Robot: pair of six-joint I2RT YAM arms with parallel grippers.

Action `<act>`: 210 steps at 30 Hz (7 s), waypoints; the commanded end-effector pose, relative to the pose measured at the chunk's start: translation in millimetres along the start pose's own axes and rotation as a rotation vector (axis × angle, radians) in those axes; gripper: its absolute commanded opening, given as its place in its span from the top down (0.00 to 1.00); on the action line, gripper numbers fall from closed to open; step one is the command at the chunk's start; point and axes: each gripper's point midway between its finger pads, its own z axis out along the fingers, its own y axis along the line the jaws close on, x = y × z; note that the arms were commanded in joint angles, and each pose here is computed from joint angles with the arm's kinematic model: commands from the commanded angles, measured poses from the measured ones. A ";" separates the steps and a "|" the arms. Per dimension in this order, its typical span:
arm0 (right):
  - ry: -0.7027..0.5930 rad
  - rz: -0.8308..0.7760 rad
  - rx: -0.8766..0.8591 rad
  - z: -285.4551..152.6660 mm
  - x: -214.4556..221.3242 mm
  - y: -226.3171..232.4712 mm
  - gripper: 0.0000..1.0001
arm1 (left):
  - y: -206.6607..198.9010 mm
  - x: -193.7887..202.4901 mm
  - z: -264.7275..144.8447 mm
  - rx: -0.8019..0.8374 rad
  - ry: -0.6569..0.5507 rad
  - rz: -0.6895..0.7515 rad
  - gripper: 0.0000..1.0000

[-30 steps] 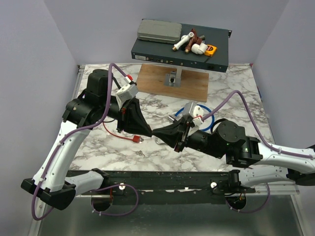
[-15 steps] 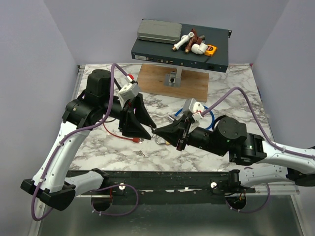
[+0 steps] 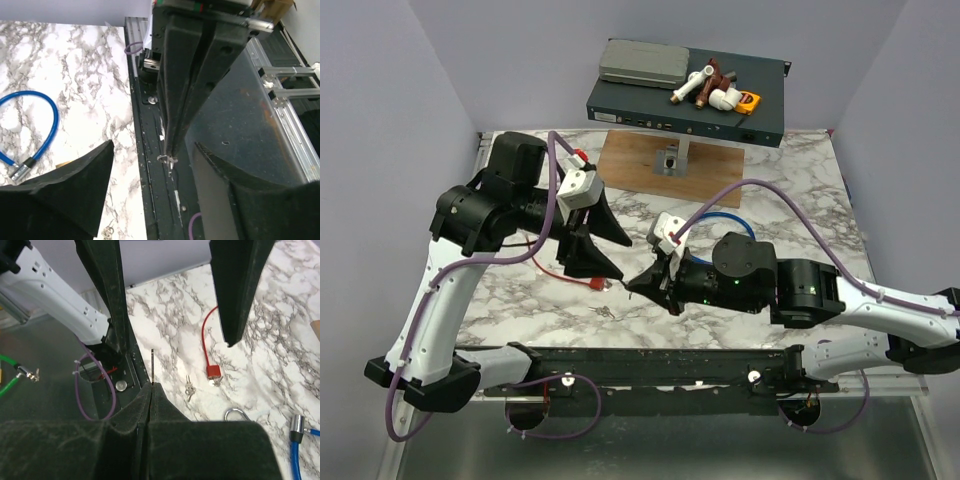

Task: Unlock with the key
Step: Adjust the key, then pick up the lock from the center of the board.

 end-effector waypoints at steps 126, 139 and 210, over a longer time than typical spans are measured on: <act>-0.189 0.108 -0.216 11.2 -11.4 -2.6 0.77 | -37.9 22.9 6.5 0.108 0.066 0.034 1.00; -0.132 0.151 -0.168 -1.4 6.7 -14.6 0.99 | -23.6 23.8 7.0 0.047 0.089 0.008 0.82; -0.134 0.279 0.476 -104.0 24.9 -118.8 0.99 | 160.0 347.3 150.8 -0.354 0.707 -0.191 0.02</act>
